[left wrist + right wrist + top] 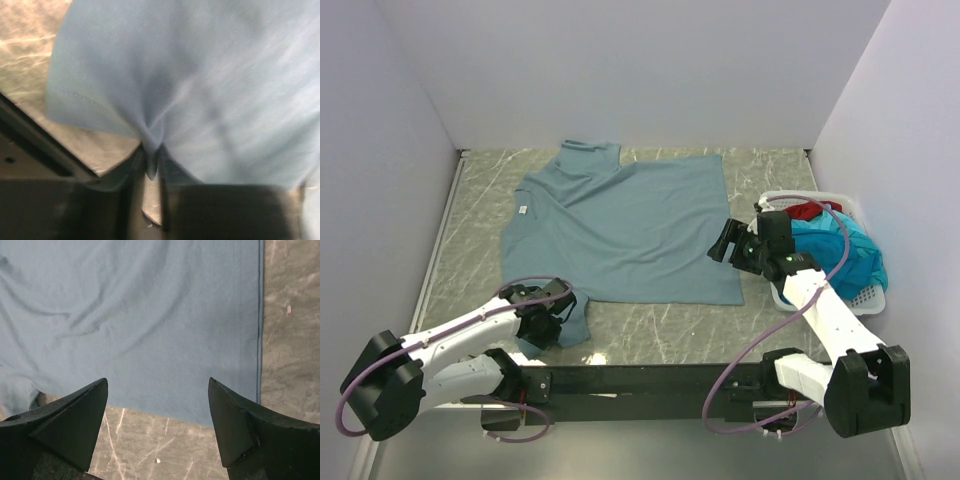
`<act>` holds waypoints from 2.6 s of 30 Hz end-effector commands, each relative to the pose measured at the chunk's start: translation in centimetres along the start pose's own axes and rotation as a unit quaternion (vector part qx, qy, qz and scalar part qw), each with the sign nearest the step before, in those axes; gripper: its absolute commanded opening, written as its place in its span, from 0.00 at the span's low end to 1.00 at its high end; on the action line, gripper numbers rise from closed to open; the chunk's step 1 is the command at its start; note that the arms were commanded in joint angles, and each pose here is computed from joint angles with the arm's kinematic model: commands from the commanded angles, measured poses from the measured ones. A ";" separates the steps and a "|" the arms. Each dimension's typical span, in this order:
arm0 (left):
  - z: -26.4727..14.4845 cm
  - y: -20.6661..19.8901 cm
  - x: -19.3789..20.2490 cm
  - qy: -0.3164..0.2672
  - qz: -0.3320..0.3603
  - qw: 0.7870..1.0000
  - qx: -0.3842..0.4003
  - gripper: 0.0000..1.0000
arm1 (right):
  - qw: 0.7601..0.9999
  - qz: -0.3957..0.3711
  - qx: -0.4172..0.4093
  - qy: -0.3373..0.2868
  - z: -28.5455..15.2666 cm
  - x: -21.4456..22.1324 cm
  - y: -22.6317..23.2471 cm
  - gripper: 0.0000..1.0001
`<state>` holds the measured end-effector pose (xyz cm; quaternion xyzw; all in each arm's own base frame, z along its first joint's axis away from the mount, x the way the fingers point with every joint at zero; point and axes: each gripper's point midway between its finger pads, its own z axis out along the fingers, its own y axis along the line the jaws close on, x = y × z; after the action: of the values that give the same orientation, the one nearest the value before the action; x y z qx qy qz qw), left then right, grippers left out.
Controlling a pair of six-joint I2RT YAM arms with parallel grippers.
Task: Fold and stack the t-shirts
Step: Flatten the tshirt out
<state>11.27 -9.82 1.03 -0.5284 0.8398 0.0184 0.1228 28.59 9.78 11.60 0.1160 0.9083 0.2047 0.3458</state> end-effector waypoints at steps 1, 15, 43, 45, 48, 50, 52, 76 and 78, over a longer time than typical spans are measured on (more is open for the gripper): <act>1.5 -0.7 -1.2 -0.033 -0.029 0.999 0.018 0.01 | 1.000 0.013 0.015 0.001 -0.8 0.6 -0.5 0.87; -2.2 -4.8 -4.6 -0.107 0.021 0.991 0.081 0.01 | 0.986 0.120 0.102 0.062 -2.0 8.8 -5.3 0.84; -6.7 -7.3 -5.6 -0.114 0.033 0.983 0.143 0.01 | 0.978 0.132 0.151 0.058 2.9 9.4 -6.3 0.57; -7.2 -7.1 -5.7 -0.113 0.042 0.984 0.135 0.01 | 0.979 0.125 0.154 0.053 2.7 9.1 -6.1 0.43; -8.0 -7.1 -6.0 -0.116 0.039 0.984 0.126 0.01 | 0.978 0.116 0.165 0.052 1.8 9.3 -6.1 0.17; -8.5 -6.6 -6.4 -0.121 0.039 0.985 0.116 0.01 | 0.978 0.110 0.166 0.061 1.0 9.9 -6.0 0.10; -9.0 -6.6 -6.2 -0.114 0.050 0.985 0.120 0.01 | 0.979 0.111 0.162 0.062 0.4 10.2 -5.9 0.03; -11.2 -2.0 -4.4 -0.052 0.060 0.991 0.109 0.01 | 0.979 0.096 0.161 0.083 -6.0 11.3 -4.9 0.02; -11.8 -3.0 -5.3 -0.077 0.058 0.987 0.125 0.01 | 0.981 0.093 0.153 0.076 -5.8 10.8 -4.4 0.02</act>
<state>12.30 -8.86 11.52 -0.4527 0.8677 -0.0290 0.2032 15.51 8.10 5.73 0.2393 0.9419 0.1057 0.2105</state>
